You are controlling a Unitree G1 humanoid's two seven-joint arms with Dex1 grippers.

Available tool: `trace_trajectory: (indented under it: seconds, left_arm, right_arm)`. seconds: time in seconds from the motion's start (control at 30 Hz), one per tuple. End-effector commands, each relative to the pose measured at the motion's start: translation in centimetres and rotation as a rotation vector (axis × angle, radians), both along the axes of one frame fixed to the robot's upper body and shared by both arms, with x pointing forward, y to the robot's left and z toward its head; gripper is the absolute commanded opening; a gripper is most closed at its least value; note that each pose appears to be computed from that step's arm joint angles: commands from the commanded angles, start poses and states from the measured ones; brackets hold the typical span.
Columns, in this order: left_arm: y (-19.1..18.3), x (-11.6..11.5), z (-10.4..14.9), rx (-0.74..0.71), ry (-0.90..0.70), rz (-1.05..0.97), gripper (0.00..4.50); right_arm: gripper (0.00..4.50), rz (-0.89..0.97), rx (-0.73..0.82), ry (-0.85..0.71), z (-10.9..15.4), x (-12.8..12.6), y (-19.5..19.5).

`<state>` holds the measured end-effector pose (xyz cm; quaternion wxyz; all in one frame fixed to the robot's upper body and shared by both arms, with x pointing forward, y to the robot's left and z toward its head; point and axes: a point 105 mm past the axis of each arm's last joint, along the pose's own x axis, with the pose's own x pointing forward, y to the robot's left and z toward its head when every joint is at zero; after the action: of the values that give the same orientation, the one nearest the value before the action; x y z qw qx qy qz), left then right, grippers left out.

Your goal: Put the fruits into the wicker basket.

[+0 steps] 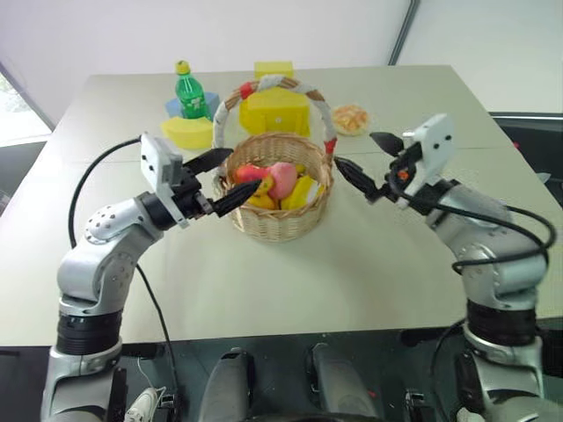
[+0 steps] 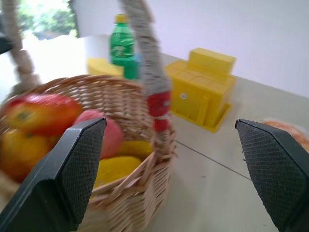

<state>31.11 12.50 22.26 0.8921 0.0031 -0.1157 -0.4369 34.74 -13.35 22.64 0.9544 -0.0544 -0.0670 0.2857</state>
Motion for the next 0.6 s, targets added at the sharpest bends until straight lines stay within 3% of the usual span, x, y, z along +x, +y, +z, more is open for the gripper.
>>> trace_trajectory:
  seconds: [0.03,0.23,0.3,0.53,0.6]
  left_arm:
    - [-0.5,-0.7,1.2,-0.051,-0.076,0.018,4.5]
    - [-1.6,-1.2,1.0,-0.073,-0.088,0.036,4.5]
    - [-2.1,-1.6,0.9,-0.071,-0.084,0.024,4.5]
    - [-2.9,-1.9,0.5,-0.075,-0.064,-0.01,4.5]
    - [-3.2,-1.8,0.4,-0.071,-0.062,-0.025,4.5]
  right_arm:
    - [4.45,-0.011,0.033,-0.054,0.8,1.2,1.4]
    - [4.45,-0.039,0.109,-0.062,0.5,3.1,2.3]
    - [3.66,-0.041,0.135,-0.059,0.4,3.3,2.3]
    - [0.27,-0.104,0.12,-0.105,0.9,3.3,1.3]
    - [0.01,-0.142,0.123,-0.129,1.4,3.1,0.2]
